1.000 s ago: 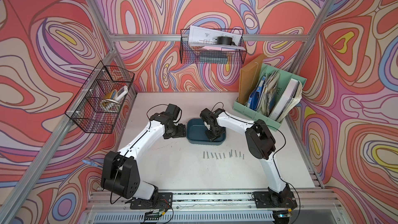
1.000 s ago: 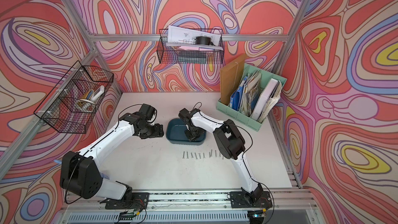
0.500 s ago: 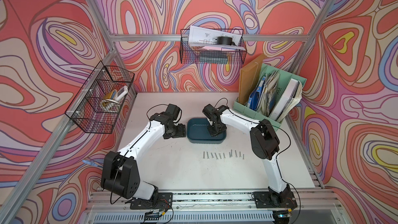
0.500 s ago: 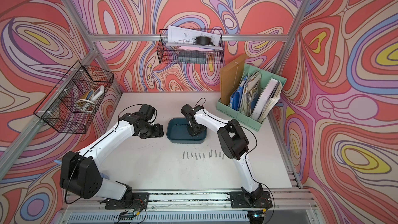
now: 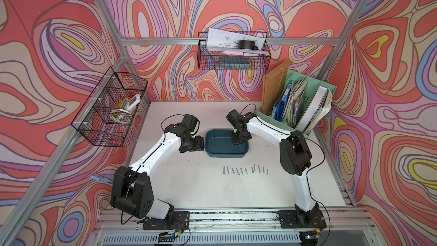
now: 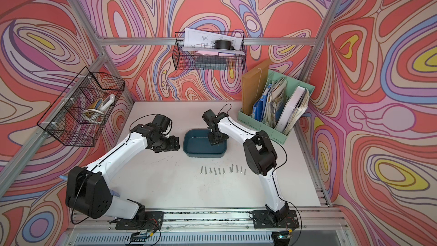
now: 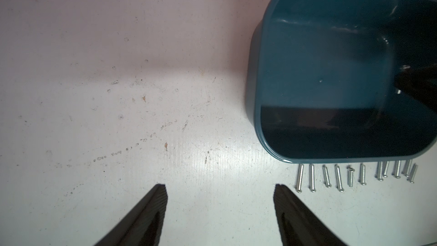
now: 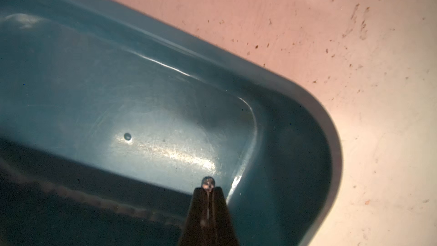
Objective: Take out the screws from the storage box
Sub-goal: Place the screw at the center of the board.
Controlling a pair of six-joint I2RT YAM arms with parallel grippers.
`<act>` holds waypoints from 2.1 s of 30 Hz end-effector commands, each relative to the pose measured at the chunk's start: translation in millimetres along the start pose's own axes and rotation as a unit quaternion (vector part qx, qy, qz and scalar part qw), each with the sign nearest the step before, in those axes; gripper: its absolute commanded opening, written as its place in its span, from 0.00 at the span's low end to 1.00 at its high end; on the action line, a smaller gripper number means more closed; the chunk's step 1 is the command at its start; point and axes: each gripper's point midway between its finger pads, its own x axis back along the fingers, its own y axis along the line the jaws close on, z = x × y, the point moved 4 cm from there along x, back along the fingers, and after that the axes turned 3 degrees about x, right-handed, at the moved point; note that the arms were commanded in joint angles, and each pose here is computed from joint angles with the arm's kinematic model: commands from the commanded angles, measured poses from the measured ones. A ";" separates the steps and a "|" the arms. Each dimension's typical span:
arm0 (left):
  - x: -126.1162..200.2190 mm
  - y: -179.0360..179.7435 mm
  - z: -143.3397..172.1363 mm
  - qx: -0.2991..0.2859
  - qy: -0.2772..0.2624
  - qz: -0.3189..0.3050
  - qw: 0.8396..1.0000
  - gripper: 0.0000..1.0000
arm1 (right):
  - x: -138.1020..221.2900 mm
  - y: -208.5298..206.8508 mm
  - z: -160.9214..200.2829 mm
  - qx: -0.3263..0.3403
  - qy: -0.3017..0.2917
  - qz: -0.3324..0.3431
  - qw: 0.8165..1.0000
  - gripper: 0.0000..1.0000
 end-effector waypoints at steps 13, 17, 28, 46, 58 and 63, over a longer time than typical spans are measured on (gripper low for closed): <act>6.0 0.1 -7.4 0.009 -0.044 0.015 0.999 0.77 | 74.7 -24.8 54.1 -0.066 -0.043 0.011 0.997 0.00; 6.5 -4.0 -8.6 0.013 -0.056 0.034 0.998 0.77 | 85.9 -36.4 83.7 -0.093 -0.048 0.023 0.994 0.00; 13.6 -2.5 -1.8 0.024 -0.079 0.051 0.995 0.77 | 59.5 -52.9 152.1 -0.161 -0.020 0.028 0.986 0.00; 22.9 7.6 1.5 0.043 -0.119 0.039 0.991 0.79 | -3.6 -31.3 157.2 -0.153 0.044 -0.010 0.987 0.00; 24.3 13.0 5.7 0.046 -0.144 0.040 0.988 0.80 | -14.0 -31.2 168.6 -0.155 0.061 -0.011 0.986 0.03; 25.4 13.2 3.7 0.048 -0.152 0.040 0.986 0.80 | -15.4 -31.3 169.5 -0.155 0.064 -0.011 0.986 0.07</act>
